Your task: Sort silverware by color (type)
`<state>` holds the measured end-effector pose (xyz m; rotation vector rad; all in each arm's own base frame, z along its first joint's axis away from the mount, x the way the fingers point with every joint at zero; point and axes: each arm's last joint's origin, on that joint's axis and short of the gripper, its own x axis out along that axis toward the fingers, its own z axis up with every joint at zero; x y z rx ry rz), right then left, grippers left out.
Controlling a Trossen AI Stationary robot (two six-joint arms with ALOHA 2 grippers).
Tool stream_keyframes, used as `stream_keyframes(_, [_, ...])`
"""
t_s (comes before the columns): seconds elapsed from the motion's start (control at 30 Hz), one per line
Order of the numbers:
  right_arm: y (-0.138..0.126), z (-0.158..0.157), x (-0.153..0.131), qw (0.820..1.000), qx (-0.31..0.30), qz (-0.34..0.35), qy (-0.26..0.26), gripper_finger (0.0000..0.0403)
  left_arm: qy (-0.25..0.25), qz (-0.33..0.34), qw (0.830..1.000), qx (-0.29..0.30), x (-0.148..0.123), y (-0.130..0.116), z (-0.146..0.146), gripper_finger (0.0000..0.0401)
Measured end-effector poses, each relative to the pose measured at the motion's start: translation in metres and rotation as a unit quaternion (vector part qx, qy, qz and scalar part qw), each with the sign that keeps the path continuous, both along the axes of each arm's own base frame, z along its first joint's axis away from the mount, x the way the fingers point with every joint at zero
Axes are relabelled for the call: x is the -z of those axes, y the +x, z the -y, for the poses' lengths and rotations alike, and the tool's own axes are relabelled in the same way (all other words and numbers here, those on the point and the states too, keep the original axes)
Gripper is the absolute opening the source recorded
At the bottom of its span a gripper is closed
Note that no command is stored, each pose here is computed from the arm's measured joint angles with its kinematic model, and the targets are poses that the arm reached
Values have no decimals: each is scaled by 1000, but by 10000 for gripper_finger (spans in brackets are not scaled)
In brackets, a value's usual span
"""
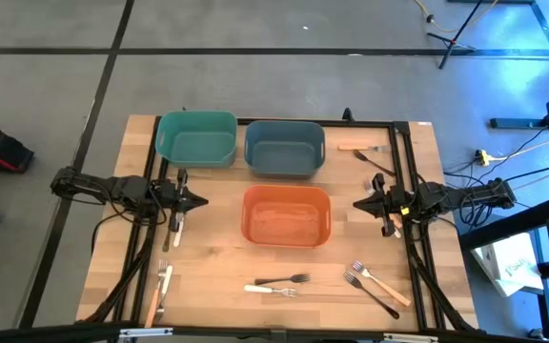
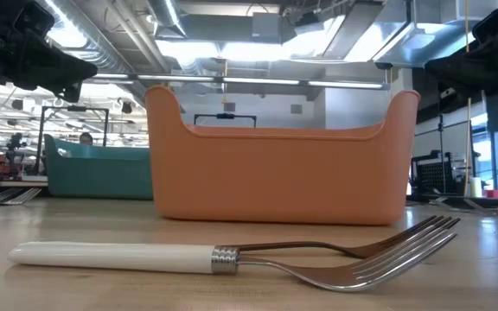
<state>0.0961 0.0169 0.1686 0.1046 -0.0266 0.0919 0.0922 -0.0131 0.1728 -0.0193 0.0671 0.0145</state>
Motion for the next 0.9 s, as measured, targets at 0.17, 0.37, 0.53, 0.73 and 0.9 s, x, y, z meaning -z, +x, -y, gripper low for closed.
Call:
stream_keyframes(0.17, [0, 0, 0, 1000, 0, 0, 0, 1, 0, 0, 1000, 0, 0, 0, 0, 6])
stream_keyframes(0.37, [0, 0, -1, 1000, 0, 4, 1, 1, 0, 1, 1000, -2, 0, 0, 0, 6])
stream_keyframes(0.53, [0, 1, -6, 999, 15, 31, 8, 1, 4, 9, 1000, -2, -2, 0, 0, 6])
stream_keyframes(0.73, [-1, 4, -14, 996, 55, 71, 20, 1, 0, 88, 996, -2, -17, 0, 0, 6])
stream_keyframes(0.9, [-2, 9, -17, 987, 147, 60, 23, 1, 7, 157, 986, -60, -31, -3, -4, 6])
